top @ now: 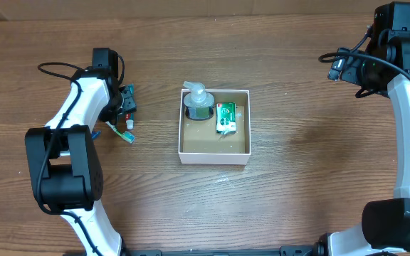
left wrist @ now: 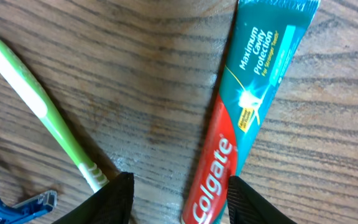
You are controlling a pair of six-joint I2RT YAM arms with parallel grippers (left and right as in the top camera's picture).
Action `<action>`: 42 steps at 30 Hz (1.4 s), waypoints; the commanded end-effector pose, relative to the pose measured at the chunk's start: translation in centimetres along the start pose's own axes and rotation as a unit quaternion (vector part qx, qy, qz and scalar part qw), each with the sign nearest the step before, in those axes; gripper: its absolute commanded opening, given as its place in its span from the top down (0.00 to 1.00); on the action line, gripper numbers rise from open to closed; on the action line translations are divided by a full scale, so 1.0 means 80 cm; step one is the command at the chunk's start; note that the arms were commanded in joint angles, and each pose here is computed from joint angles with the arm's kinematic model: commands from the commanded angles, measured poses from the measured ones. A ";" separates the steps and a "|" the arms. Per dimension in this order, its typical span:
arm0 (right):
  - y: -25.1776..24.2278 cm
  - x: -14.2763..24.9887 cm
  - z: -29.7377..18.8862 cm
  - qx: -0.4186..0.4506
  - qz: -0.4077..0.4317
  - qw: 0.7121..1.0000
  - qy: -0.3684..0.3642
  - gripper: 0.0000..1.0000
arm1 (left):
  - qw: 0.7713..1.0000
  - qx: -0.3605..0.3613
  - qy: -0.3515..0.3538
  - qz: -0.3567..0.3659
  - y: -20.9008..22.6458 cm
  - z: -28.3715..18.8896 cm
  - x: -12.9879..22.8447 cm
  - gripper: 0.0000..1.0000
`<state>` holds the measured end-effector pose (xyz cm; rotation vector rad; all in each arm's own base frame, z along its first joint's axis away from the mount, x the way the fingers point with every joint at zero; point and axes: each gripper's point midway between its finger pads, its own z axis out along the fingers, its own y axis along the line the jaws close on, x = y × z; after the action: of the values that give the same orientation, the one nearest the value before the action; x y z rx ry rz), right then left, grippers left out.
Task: Pack container
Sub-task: 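Move the left gripper to the Colgate toothpaste tube and grasp it, then lift the toothpaste tube with the left gripper and lower into box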
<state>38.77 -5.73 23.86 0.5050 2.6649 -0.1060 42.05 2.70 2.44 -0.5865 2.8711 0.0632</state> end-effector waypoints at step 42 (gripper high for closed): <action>-0.003 -0.011 -0.017 -0.002 0.004 1.000 -0.024 0.00 | 0.994 0.041 0.059 0.076 -0.060 -0.141 -0.029 0.92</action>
<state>38.77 -5.71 23.85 0.5040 2.6655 -0.1060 41.87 -0.01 8.59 -0.4858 3.1015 0.0766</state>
